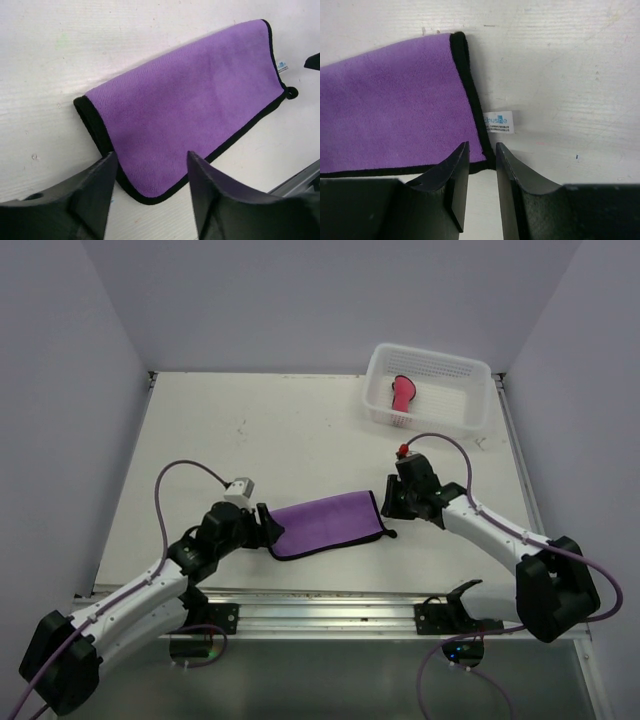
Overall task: Roll the towels
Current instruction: Fold the towel
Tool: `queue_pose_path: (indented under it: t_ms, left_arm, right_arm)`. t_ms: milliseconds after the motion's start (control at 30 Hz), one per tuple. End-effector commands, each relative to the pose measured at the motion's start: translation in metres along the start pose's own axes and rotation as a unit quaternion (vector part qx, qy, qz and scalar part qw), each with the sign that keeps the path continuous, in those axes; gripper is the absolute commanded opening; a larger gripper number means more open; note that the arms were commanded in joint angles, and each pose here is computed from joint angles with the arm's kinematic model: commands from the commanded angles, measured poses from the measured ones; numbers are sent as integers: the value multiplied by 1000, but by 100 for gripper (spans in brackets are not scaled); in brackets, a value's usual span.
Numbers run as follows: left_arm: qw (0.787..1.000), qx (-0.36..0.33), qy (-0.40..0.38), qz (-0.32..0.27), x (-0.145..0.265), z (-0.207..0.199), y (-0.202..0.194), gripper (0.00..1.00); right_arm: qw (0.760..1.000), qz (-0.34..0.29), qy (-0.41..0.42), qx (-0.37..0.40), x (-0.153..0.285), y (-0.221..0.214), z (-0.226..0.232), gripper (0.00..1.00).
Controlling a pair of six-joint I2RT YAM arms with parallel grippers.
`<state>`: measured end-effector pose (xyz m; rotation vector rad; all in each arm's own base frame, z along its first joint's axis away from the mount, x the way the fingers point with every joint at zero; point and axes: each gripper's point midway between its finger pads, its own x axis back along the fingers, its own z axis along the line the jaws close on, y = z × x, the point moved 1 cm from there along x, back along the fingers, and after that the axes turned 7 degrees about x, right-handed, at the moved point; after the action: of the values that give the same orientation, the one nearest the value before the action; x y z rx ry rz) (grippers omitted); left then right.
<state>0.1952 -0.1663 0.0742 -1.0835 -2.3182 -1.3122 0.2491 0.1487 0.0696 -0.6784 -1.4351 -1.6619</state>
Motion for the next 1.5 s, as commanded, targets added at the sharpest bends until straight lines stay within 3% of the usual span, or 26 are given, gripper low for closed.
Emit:
queue_pose_path:
  t_ms: [0, 67, 100, 167, 200, 333, 500, 667, 933, 1300, 1467]
  left_arm:
    - [1000, -3, -6, -24, -4, -19, 25, 58]
    - [1000, -10, -8, -22, -9, -24, 30, 51]
    - [1000, -14, -6, -18, -13, -28, 34, 41]
    - [1000, -19, -11, -21, -17, -34, 41, 34]
    - [999, -23, -12, -19, -21, -39, 45, 26]
    - [999, -31, -22, -27, -33, -54, 62, 13]
    - [999, -41, -22, 5, -46, -60, 60, 7]
    - [999, -36, -35, 7, -55, -65, 59, 8]
    - [997, -39, -57, 16, -73, -71, 54, 0]
    - [998, -41, -23, 39, -100, -50, 36, 0]
    - [998, -48, 2, 50, -108, -34, 25, 0]
  right_arm:
    - [999, -43, 24, 15, 13, 35, 17, 31]
    - [998, -48, 28, 16, 13, 41, 21, 28]
    - [998, -56, 34, 20, 16, 47, 26, 28]
    - [998, -55, 35, 22, 13, 52, 30, 27]
    - [997, -61, 41, 27, 15, 59, 36, 27]
    - [996, -58, 54, 43, 10, 72, 54, 25]
    - [995, -56, 65, 52, 3, 78, 70, 25]
    - [993, -51, 80, 68, -7, 79, 92, 25]
    - [989, -38, 111, 89, -14, 82, 126, 24]
    - [984, 3, 146, 105, -32, 61, 164, 4]
    - [982, 23, 158, 103, -45, 47, 174, 0]
